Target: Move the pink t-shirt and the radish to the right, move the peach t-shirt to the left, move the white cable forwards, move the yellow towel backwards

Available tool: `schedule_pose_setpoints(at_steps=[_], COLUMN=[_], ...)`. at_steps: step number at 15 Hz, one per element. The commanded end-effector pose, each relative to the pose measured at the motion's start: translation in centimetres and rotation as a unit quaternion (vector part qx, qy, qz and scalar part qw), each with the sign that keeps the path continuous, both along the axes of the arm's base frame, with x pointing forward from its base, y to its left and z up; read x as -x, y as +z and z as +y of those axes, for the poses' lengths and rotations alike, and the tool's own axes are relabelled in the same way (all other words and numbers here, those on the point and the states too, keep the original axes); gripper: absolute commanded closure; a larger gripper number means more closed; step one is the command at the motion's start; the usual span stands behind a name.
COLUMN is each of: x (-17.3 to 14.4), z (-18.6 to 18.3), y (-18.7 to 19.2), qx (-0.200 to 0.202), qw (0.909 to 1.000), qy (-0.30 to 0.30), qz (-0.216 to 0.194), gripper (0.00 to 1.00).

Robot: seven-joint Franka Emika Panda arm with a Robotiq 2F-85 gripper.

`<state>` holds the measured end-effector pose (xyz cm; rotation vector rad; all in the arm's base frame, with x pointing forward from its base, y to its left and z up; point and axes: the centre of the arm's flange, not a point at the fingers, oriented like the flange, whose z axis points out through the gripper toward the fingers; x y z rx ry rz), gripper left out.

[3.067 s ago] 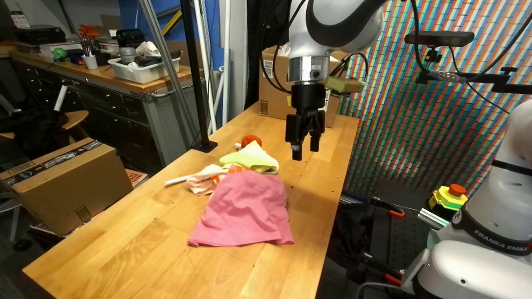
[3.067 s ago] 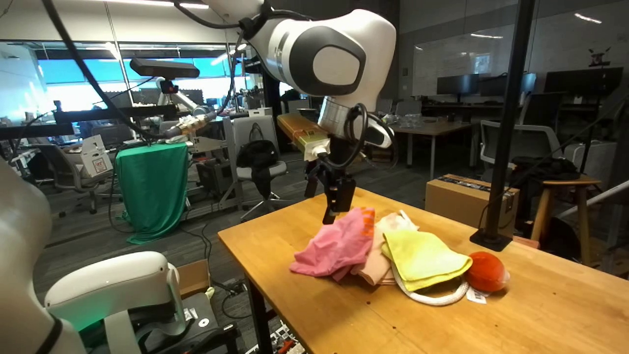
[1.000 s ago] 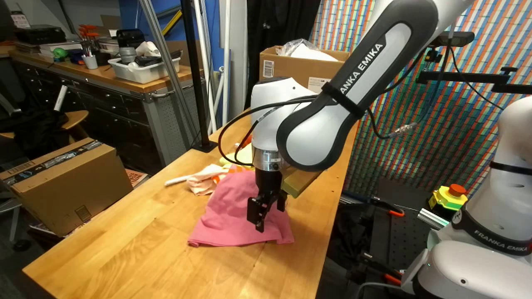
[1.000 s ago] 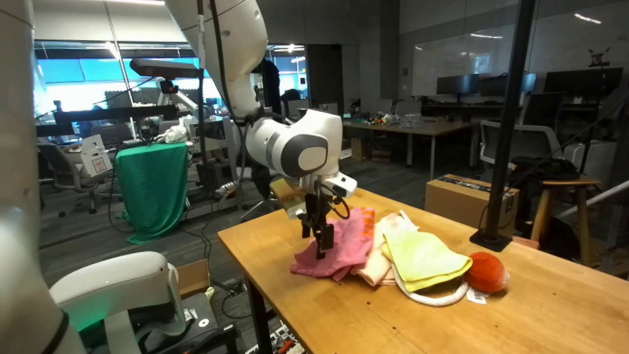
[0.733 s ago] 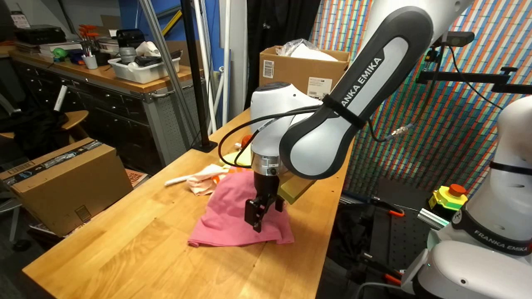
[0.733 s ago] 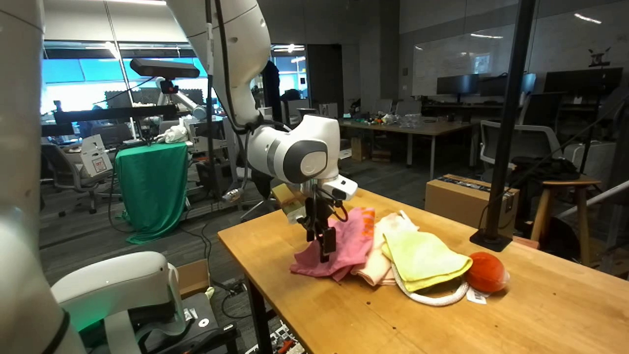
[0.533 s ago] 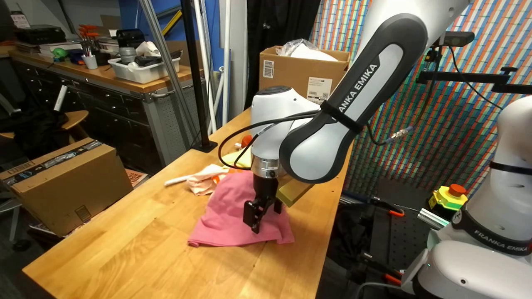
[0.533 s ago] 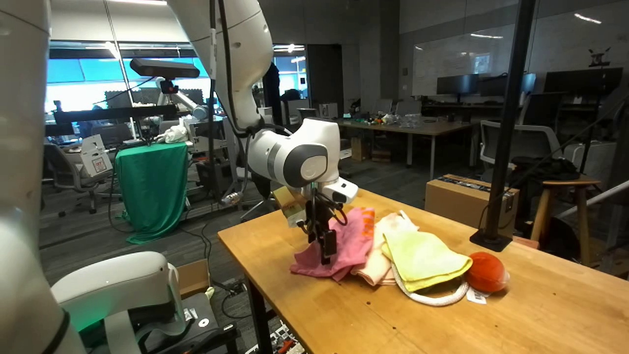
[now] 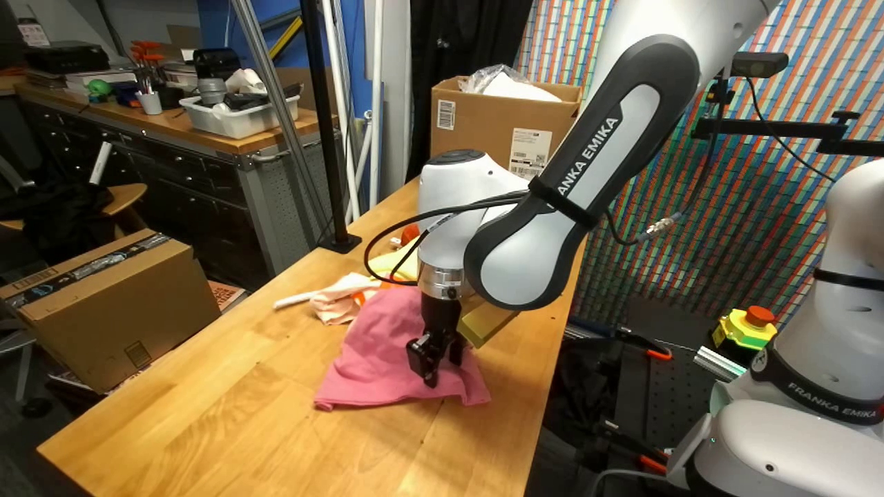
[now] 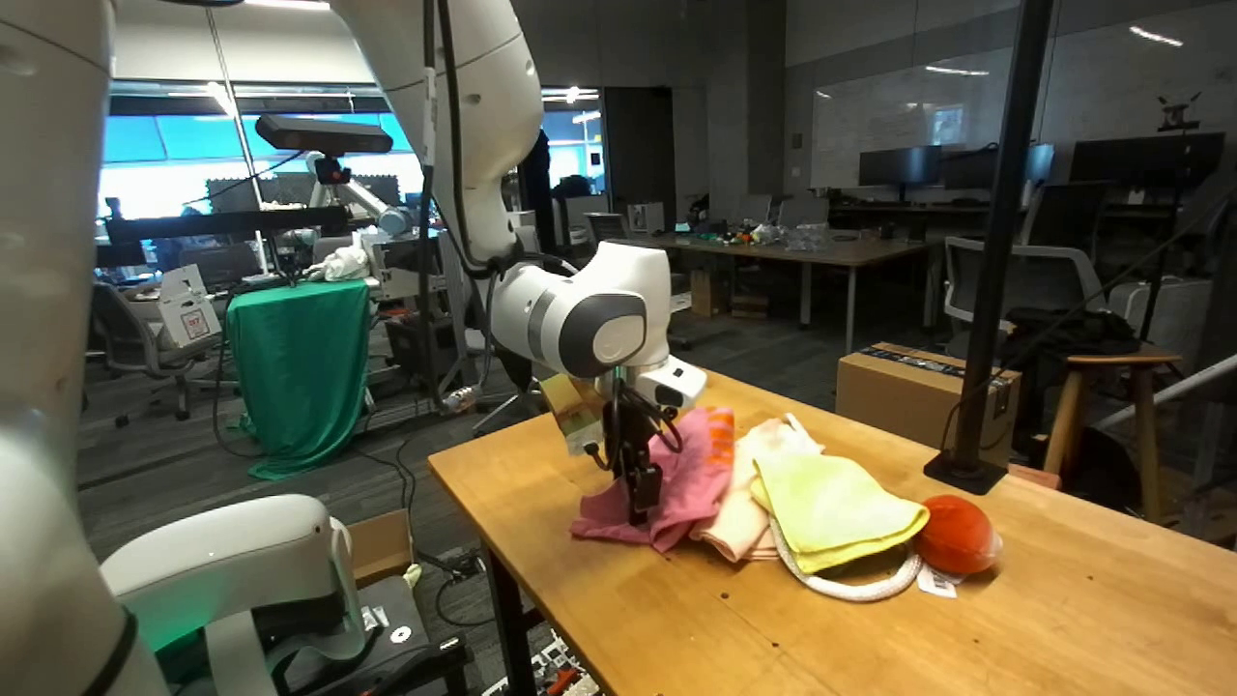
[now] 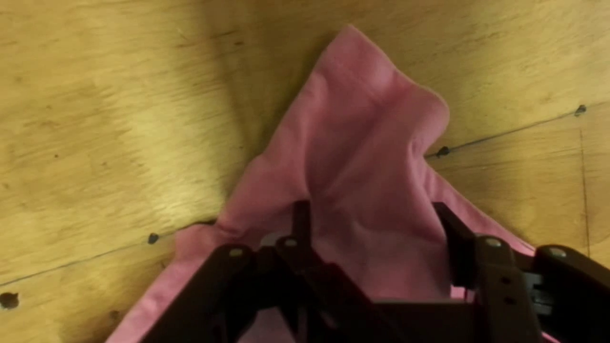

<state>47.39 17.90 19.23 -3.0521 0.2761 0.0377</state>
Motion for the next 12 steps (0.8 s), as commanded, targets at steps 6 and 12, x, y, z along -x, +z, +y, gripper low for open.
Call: schedule_pose_setpoints(at_steps=[6,12], x=[0.2,0.1], z=[0.1,-0.2], y=[1.4,3.1], qx=[0.0,0.003], qw=[0.9997,0.9987], qy=[-0.009,-0.016], qz=[-0.021,-0.048], gripper=[0.94,0.92])
